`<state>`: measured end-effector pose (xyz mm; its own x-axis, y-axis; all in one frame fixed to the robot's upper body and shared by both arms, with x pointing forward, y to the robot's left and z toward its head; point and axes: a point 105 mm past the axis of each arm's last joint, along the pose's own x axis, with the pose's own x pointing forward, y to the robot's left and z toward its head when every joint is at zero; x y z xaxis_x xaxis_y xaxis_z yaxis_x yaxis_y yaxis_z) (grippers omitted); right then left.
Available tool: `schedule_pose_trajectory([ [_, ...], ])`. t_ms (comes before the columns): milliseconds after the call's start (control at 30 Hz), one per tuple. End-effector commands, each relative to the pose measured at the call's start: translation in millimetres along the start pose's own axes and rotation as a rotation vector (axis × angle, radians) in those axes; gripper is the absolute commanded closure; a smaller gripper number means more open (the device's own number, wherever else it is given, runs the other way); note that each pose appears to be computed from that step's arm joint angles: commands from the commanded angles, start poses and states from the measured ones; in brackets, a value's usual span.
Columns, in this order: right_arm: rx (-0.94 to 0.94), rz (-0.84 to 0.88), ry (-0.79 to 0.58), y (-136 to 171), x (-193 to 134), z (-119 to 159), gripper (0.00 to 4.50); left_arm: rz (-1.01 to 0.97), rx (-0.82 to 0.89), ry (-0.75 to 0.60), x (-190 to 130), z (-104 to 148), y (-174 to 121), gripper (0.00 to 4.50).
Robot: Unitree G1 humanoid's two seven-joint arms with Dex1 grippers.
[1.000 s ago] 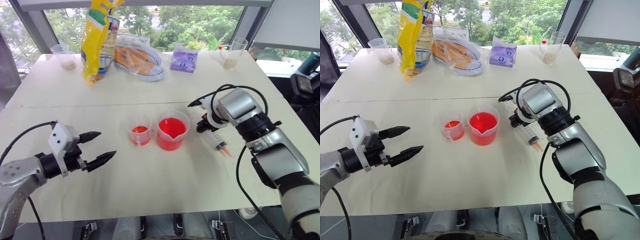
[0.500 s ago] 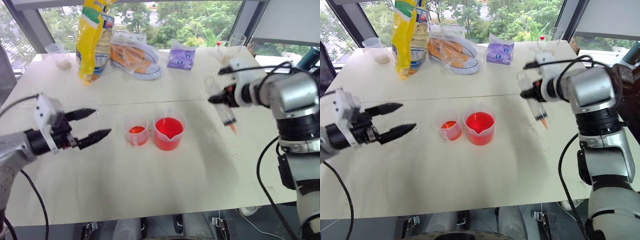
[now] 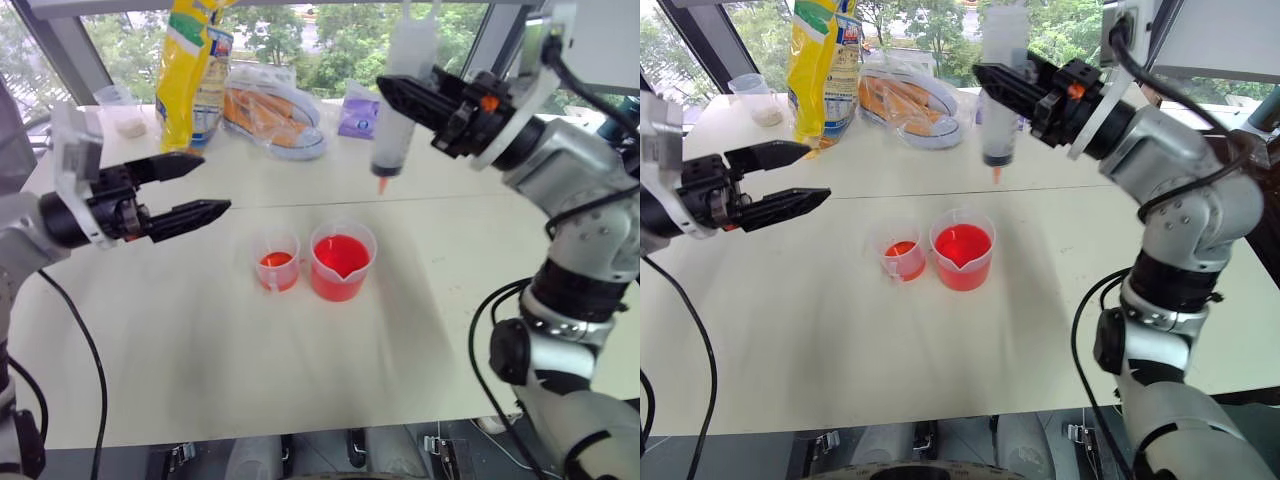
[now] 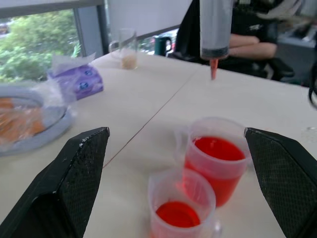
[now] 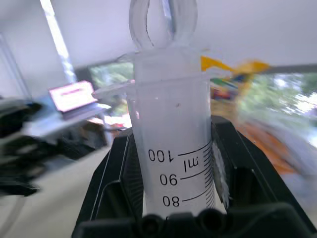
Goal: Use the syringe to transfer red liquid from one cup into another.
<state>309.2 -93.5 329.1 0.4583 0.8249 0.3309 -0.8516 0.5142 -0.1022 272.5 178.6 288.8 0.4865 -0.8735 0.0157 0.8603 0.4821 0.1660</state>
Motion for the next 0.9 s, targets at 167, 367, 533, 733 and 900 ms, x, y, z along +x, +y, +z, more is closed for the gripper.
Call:
schedule_pose_trajectory([
  [167, -0.141, 0.090, -0.028, 34, -4, -64, 3.05, -0.053, 0.001, -0.047, 21, 8, 4, 0.00],
  [367, -0.198, 0.093, -0.011, 42, -6, -94, 3.05, -0.107, 0.011, -0.062, 35, 15, 1, 0.00],
  [533, -0.228, 0.079, -0.010, 40, -6, -101, 3.05, -0.154, 0.005, -0.065, 45, 17, -5, 0.00],
  [733, -0.195, 0.071, 0.014, 38, -7, -111, 3.05, -0.238, -0.028, -0.072, 67, 11, -19, 0.00],
  [900, -0.141, 0.072, 0.043, 38, -9, -119, 3.05, -0.276, -0.039, -0.073, 82, 7, -24, 0.00],
])
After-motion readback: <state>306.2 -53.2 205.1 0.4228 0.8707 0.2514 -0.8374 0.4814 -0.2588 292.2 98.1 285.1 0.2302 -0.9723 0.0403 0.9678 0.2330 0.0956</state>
